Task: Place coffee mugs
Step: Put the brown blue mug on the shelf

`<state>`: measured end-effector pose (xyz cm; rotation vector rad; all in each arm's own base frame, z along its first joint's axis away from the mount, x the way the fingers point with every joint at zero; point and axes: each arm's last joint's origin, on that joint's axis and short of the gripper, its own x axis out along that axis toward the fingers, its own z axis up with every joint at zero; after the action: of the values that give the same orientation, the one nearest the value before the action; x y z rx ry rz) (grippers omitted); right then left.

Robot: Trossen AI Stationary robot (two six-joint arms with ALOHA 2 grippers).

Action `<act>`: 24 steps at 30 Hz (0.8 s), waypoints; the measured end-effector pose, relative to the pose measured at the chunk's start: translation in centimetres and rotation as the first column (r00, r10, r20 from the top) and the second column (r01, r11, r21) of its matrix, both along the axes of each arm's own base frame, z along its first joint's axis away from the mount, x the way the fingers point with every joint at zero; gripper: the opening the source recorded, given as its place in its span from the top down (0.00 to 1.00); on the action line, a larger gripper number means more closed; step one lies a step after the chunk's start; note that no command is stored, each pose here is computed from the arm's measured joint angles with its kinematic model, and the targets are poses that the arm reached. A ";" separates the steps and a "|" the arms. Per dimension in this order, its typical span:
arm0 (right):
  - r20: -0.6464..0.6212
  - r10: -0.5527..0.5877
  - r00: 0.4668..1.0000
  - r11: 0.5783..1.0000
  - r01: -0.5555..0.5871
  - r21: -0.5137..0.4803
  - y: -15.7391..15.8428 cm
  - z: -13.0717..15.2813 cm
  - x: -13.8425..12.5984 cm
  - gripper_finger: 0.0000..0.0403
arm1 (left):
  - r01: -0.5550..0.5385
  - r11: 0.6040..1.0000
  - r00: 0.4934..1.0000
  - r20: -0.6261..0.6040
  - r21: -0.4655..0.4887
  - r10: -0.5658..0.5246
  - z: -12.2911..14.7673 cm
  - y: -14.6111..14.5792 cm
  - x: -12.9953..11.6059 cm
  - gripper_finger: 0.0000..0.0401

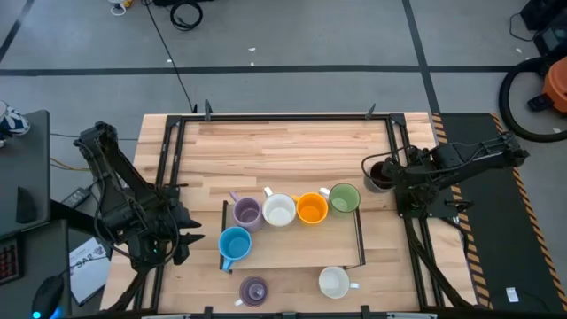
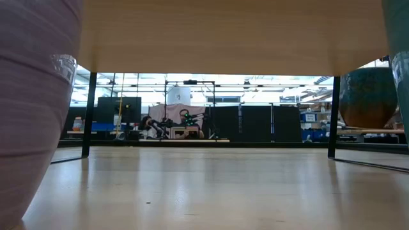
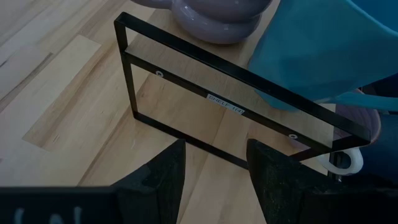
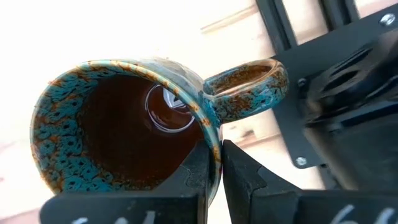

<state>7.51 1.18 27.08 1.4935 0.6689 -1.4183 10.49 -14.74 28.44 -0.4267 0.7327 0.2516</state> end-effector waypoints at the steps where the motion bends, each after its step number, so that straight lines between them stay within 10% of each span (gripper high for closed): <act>1: -0.002 -0.009 1.000 1.000 0.009 0.000 0.0 0.0 0.3 0.92 | 0.000 1.000 1.000 0.000 0.000 0.000 0.0 0.0 0.0 0.56; 24: -0.092 -0.064 0.994 0.998 0.064 0.002 -3.1 -1.5 4.8 0.92 | 0.000 1.000 1.000 0.000 0.000 0.000 0.0 0.0 0.0 0.56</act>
<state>12.36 -1.93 25.62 1.4719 0.6861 -1.5429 10.49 -14.74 28.44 -0.4264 0.7328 0.2518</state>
